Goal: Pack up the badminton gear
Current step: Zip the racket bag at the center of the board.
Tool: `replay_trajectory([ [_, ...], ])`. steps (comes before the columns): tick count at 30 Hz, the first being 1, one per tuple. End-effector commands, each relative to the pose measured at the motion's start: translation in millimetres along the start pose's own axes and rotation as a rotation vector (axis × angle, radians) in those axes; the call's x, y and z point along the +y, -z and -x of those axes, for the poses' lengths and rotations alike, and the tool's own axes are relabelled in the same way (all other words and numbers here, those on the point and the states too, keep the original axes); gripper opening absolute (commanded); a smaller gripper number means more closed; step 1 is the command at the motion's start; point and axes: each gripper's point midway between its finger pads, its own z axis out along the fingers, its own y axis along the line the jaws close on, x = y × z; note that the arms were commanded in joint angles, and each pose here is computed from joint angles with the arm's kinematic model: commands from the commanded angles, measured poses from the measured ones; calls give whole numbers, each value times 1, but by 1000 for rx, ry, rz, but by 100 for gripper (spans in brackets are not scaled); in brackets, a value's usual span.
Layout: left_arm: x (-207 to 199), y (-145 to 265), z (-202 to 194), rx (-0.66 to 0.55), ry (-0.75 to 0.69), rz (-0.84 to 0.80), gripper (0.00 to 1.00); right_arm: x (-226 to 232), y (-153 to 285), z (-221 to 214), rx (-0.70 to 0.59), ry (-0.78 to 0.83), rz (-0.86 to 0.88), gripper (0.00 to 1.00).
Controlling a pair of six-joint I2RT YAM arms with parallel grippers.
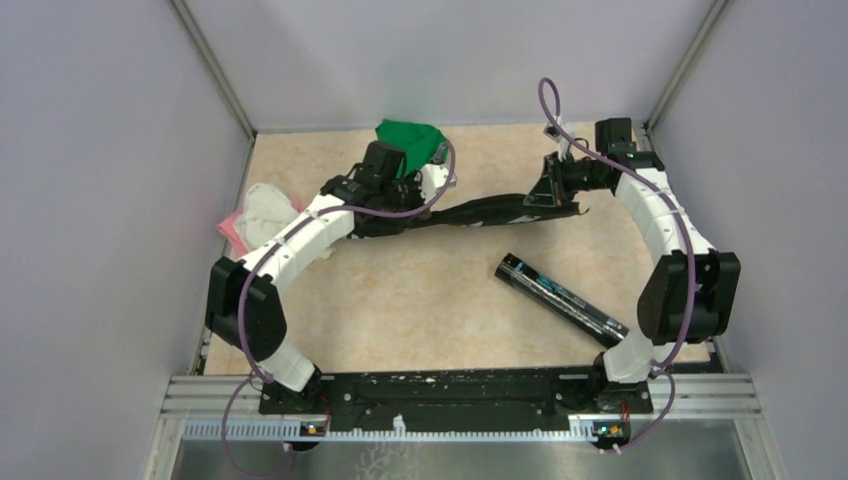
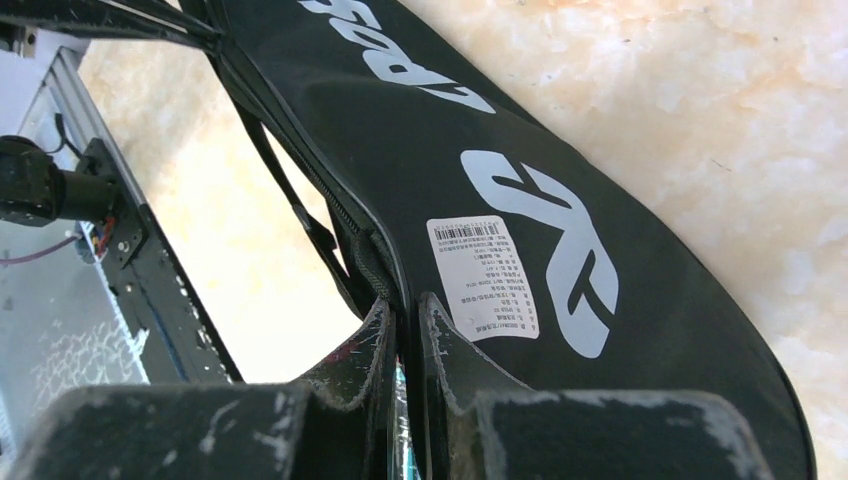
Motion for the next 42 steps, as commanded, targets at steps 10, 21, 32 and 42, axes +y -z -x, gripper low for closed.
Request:
replay_trajectory([
  [10,38,61,-80,242,-68,158,0,-49,64,28,-68,102,-285,0],
  [21,78,102,-134,375,-84,258,0,-68,81,30,-64,107,-351,0],
  [32,115,140,-187,482,-97,332,0,-84,91,27,-50,111,-405,0],
  [42,135,181,-235,589,-95,367,0,-91,97,28,-48,115,-432,0],
])
